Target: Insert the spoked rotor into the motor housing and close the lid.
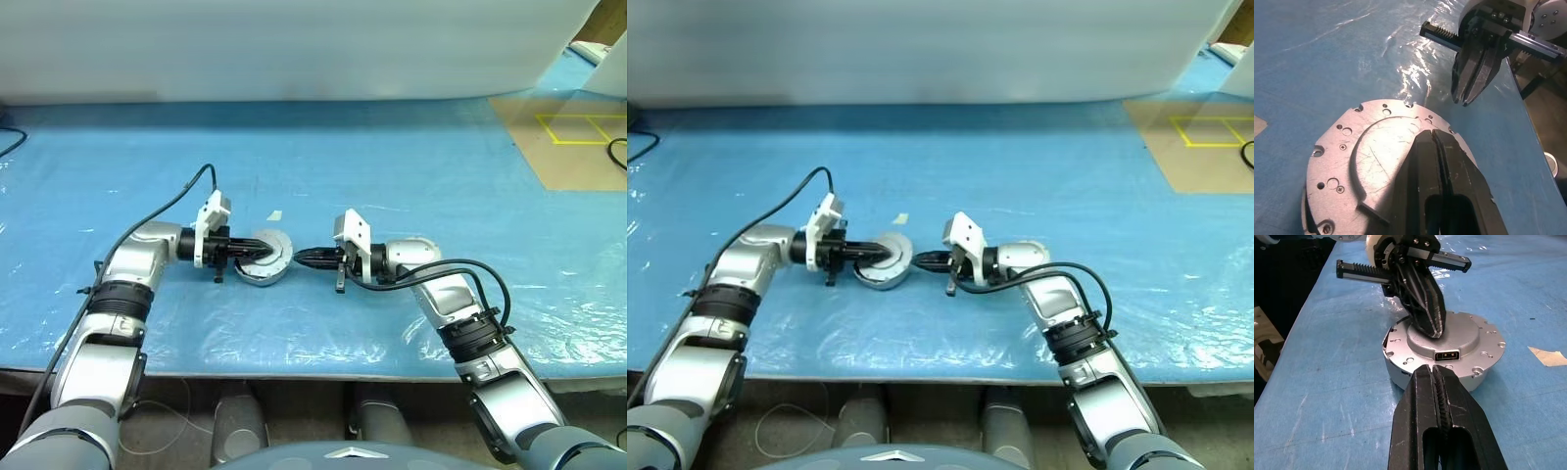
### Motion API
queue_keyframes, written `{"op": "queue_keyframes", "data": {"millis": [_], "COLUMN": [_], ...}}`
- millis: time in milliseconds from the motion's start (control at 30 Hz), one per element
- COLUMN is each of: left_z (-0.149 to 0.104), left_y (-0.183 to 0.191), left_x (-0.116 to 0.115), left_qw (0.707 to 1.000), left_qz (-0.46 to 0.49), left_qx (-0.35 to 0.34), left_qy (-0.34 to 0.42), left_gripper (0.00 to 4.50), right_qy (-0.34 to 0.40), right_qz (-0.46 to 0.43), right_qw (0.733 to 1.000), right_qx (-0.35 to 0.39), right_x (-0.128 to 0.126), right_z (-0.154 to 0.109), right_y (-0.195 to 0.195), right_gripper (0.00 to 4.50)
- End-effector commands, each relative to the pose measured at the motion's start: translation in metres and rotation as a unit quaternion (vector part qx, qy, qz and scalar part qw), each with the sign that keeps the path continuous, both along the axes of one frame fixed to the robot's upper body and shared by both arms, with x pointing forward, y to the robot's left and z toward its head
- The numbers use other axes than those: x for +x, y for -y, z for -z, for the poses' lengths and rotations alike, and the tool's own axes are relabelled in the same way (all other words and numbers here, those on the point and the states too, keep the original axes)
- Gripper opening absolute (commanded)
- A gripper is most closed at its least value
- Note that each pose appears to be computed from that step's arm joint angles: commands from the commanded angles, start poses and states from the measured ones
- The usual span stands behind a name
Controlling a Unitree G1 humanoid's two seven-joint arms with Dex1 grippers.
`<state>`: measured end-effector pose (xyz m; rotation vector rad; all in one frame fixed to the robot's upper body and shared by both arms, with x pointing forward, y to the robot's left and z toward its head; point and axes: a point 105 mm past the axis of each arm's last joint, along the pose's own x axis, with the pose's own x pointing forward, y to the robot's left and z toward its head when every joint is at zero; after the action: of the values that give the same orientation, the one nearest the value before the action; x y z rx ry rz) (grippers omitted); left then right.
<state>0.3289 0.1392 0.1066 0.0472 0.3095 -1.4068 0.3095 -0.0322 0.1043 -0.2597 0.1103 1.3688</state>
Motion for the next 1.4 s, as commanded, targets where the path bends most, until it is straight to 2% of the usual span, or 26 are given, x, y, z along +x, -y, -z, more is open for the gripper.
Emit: {"op": "queue_keyframes", "data": {"millis": [33,233,533,667,1000,1400], "left_z": [0.002,0.011,-0.004,-0.01,-0.022,-0.021], "left_y": [0.001,-0.001,-0.009,-0.015,-0.024,-0.046], "left_x": [-0.007,-0.011,-0.013,-0.023,-0.047,-0.065], "left_qw": [1.0,0.999,0.993,0.989,0.979,0.966], "left_qz": [0.011,0.001,-0.061,-0.093,-0.151,-0.216], "left_qx": [0.015,0.035,-0.009,-0.025,-0.046,-0.043], "left_qy": [0.005,0.025,0.096,0.114,0.128,0.133], "left_gripper": [0.03,0.03,0.03,0.0,0.0,0.0], "right_qy": [0.022,0.027,0.033,0.037,0.042,0.023], "right_qz": [-0.007,-0.005,-0.005,-0.009,-0.025,-0.025], "right_qw": [1.0,0.999,0.999,0.998,0.998,0.999], "right_qx": [0.013,0.019,0.031,0.044,0.05,0.021], "right_x": [0.001,0.003,0.006,0.009,0.015,0.023], "right_z": [-0.013,-0.016,-0.02,-0.025,-0.028,-0.017], "right_y": [-0.003,-0.006,-0.014,-0.022,-0.04,-0.053], "right_gripper": [0.0,0.0,0.0,0.92,4.35,4.43]}}
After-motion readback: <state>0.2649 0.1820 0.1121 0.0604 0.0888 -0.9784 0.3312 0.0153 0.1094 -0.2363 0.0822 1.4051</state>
